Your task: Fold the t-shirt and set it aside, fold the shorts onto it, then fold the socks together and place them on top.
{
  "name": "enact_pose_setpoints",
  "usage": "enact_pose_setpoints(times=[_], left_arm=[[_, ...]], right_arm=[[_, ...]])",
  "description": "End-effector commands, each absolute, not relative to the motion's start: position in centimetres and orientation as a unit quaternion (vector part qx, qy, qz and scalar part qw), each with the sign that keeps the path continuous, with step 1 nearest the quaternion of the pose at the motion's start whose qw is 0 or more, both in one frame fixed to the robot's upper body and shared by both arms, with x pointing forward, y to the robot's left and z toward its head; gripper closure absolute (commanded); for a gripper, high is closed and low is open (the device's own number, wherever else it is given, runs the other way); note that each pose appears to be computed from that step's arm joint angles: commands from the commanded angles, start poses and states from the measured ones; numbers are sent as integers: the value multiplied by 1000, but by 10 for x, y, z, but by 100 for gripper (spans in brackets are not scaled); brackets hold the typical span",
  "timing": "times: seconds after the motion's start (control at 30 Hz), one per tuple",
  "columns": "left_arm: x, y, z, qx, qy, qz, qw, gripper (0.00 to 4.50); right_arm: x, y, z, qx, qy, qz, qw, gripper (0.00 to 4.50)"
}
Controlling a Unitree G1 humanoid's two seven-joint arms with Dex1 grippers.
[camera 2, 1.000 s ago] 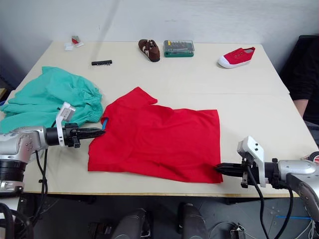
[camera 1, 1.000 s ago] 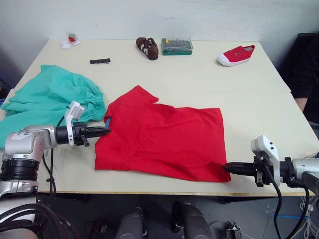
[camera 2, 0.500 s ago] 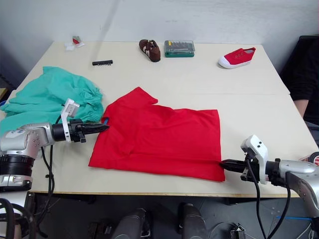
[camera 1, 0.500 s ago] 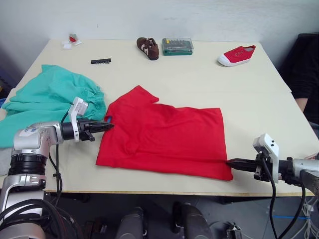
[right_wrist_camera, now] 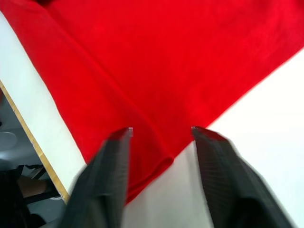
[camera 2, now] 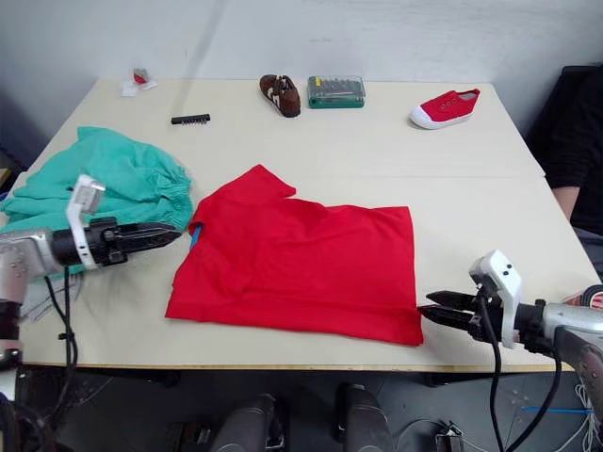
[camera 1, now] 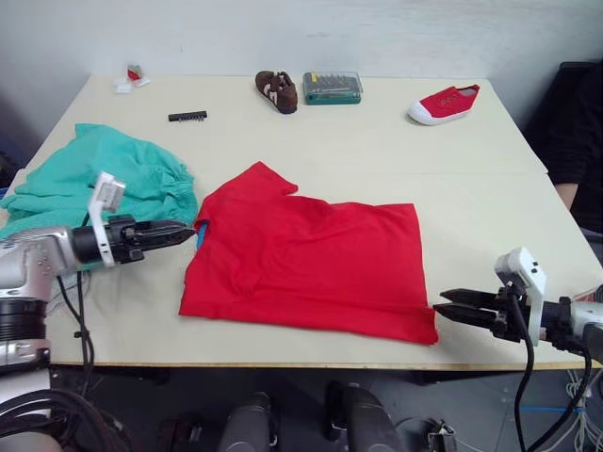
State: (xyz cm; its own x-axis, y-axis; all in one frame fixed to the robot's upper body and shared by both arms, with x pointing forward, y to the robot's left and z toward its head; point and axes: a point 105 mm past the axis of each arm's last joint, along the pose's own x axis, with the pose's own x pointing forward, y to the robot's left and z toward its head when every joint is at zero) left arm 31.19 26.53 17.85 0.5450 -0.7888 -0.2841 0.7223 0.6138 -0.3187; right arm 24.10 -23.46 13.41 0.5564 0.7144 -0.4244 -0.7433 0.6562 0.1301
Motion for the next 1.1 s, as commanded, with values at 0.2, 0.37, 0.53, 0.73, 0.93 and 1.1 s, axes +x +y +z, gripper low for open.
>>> enact_pose_setpoints(times=[0.2, 0.37, 0.53, 0.73, 0.93, 1.1], left_arm=[[278, 277, 157, 16, 239, -454, 858, 168], [276, 268, 153, 36, 234, -469, 851, 168], [276, 278, 141, 98, 245, -458, 849, 168], [282, 275, 139, 121, 222, -461, 851, 168], [289, 253, 145, 112, 189, -485, 846, 168], [289, 247, 141, 129, 188, -494, 839, 168]], right_arm=[[221, -182, 167, -120, 143, 512, 838, 110], [218, -158, 167, -142, 125, 541, 820, 110], [219, -150, 157, -159, 128, 547, 812, 110], [217, -145, 150, -162, 130, 554, 806, 110], [219, -143, 151, -157, 126, 551, 810, 110], [218, -141, 152, -156, 125, 550, 811, 110]])
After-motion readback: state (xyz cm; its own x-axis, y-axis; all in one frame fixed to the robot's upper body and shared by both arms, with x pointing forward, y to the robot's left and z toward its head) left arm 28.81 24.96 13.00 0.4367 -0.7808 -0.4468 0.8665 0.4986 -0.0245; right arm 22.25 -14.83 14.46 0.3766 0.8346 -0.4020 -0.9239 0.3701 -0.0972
